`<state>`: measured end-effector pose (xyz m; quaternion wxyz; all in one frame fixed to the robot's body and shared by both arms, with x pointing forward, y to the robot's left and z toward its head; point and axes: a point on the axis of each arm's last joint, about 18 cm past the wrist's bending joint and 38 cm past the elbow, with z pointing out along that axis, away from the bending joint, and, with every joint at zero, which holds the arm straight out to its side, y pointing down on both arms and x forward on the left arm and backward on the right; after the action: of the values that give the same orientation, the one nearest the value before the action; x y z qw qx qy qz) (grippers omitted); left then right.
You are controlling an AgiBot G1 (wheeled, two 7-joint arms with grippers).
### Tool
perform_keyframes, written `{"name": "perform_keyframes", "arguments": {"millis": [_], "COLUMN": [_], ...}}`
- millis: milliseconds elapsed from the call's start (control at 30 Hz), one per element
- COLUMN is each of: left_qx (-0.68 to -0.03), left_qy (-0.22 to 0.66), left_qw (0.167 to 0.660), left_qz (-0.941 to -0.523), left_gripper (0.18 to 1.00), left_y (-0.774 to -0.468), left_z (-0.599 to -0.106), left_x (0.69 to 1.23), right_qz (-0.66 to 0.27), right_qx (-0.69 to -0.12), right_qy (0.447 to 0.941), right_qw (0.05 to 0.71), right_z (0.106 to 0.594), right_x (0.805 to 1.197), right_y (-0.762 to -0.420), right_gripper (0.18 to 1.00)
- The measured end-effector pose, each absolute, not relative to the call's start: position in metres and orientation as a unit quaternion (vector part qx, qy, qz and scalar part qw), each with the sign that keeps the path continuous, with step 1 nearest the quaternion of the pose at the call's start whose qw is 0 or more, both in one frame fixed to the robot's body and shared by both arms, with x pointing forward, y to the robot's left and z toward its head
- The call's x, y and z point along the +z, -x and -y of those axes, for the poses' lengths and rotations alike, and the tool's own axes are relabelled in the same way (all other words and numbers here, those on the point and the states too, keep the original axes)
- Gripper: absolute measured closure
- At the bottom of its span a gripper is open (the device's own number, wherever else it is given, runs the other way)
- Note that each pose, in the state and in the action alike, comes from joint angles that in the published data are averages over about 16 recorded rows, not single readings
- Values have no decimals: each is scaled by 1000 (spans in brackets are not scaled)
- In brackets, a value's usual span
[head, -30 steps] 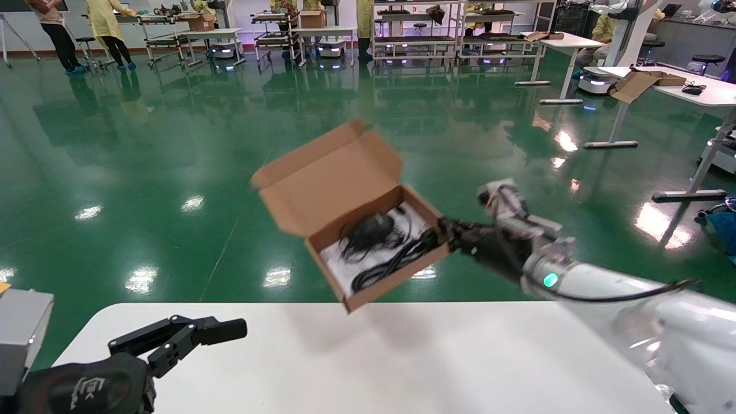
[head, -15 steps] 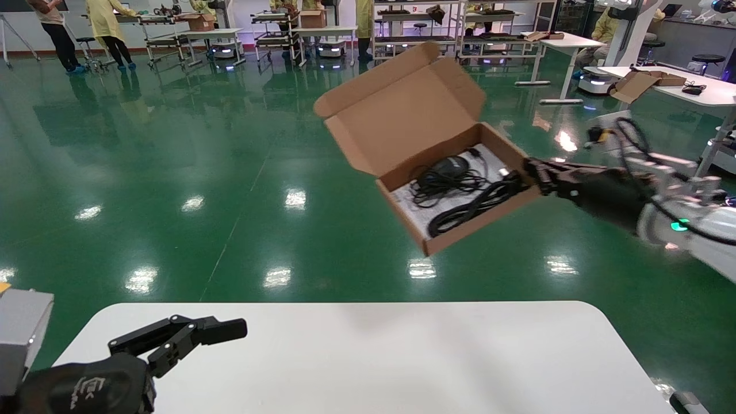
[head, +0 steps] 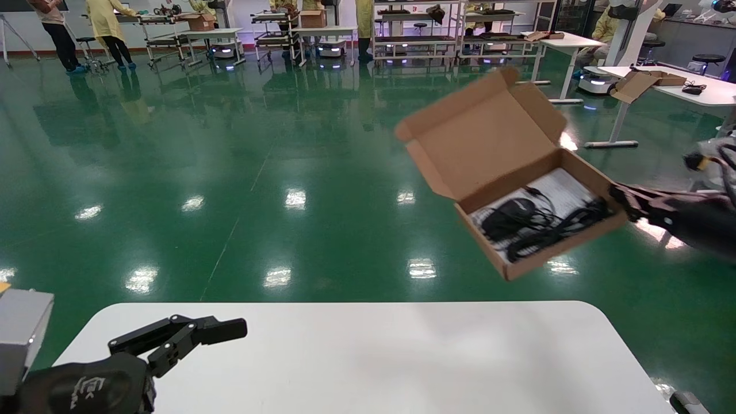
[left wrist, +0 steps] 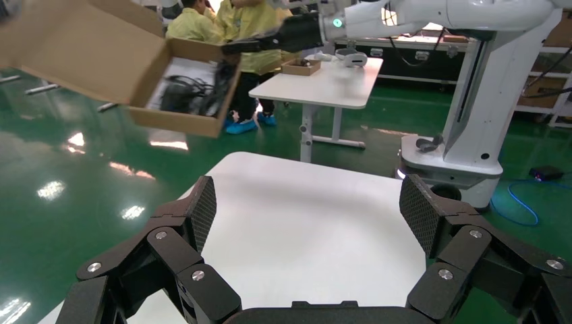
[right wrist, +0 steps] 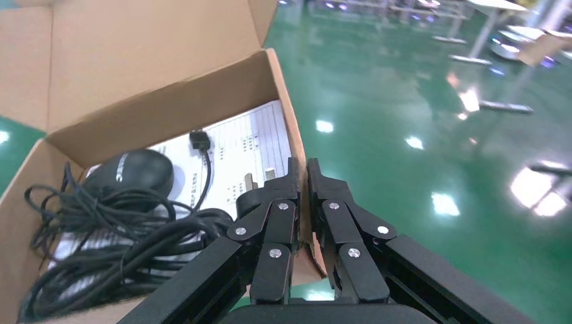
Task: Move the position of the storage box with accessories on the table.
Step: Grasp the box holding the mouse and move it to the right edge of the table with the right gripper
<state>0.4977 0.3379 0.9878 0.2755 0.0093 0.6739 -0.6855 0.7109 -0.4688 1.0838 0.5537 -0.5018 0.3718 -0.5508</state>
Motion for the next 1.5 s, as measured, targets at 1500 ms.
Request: {"name": "perform_keyframes", "arguments": {"millis": [1500], "left_qx": [-685], "left_qy": [-9], "left_qw": [275], "left_qz": [-674], "left_gripper": [184], "left_y": [-498], "left_z": [-338], "left_x": [988], "right_qz": [-490], "right_qx": [-494], "right_qy": [449], "right_qw": [561], "right_z": [528], "right_x": [878], "right_y": [-686], "right_gripper": [977]}}
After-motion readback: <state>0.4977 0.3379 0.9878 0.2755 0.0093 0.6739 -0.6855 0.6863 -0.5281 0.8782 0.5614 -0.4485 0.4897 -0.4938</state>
